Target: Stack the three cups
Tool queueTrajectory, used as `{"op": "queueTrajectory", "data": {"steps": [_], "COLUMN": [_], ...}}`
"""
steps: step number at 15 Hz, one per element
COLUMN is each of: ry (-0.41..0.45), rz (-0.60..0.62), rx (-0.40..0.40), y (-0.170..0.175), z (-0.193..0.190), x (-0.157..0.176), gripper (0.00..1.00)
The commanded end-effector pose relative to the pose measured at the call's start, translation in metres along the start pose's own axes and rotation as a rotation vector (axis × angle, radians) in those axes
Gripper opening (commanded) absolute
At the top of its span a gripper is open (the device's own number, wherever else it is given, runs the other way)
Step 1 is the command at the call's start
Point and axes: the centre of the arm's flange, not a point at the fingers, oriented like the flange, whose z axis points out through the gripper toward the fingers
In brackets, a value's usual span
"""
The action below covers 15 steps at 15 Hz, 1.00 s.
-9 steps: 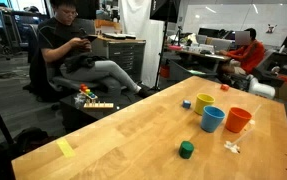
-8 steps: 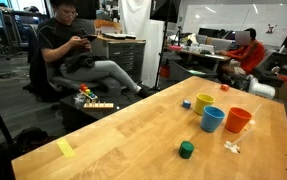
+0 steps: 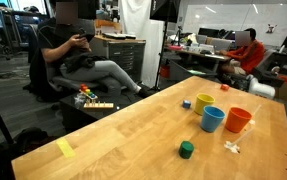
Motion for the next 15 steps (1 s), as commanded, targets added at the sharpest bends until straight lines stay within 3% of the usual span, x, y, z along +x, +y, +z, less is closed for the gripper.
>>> {"op": "queueTrajectory", "data": {"steps": [1, 13, 15], "ry": [0.0, 0.0, 0.036], "rz": [0.0, 0.0, 0.027], "rx": [0.0, 0.0, -0.006], "y": [0.0, 0.0, 0.0016], "z": [0.0, 0.0, -0.003], "x": [0.0, 0.0, 0.0014], "gripper": [1.0, 1.0, 1.0]}}
